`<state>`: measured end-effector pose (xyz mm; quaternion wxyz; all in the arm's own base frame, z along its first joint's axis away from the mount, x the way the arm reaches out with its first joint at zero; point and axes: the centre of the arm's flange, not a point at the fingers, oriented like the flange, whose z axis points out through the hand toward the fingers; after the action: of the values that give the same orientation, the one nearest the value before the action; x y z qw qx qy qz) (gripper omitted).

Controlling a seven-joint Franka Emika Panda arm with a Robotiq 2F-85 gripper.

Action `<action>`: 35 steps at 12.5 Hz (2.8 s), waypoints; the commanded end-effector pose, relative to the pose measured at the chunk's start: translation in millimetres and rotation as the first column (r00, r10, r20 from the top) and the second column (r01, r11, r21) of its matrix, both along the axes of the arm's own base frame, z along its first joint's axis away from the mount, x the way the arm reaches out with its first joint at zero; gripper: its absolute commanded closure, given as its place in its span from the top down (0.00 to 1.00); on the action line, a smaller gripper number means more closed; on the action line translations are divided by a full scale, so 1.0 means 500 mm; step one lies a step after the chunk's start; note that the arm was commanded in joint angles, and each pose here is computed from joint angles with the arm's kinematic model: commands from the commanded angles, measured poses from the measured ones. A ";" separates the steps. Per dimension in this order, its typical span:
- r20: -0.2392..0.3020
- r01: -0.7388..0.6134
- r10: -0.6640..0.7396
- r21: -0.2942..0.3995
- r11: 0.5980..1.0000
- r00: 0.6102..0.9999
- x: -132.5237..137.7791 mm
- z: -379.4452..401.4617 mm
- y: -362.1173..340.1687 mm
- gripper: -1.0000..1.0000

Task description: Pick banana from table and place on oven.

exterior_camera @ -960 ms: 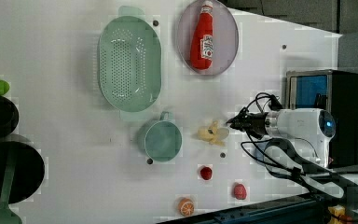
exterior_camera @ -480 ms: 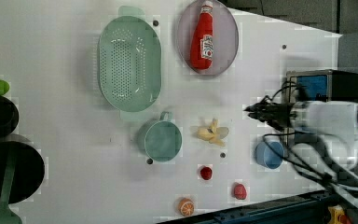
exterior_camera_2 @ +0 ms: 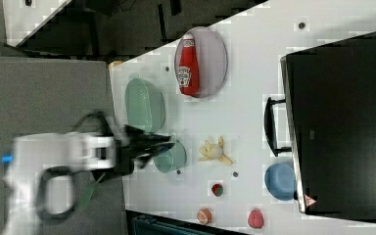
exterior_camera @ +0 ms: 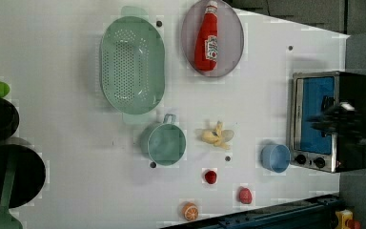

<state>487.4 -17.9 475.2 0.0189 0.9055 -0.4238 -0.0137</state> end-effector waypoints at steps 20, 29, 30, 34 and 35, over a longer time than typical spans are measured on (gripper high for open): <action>-0.043 -0.103 0.101 -0.049 0.993 0.994 -0.023 -0.058 -0.733 0.45; 0.053 -0.163 0.168 -0.088 0.983 0.984 0.056 0.033 -0.630 1.00; 0.092 -0.133 0.141 -0.088 0.987 0.986 0.070 0.078 -0.592 1.00; 0.007 0.032 -0.033 0.065 0.997 0.999 0.031 0.192 -0.395 1.00; -0.011 0.104 -0.103 0.078 0.992 0.995 0.019 0.225 -0.342 1.00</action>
<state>497.9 -213.8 538.7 0.0013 0.9182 -0.3883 -0.0785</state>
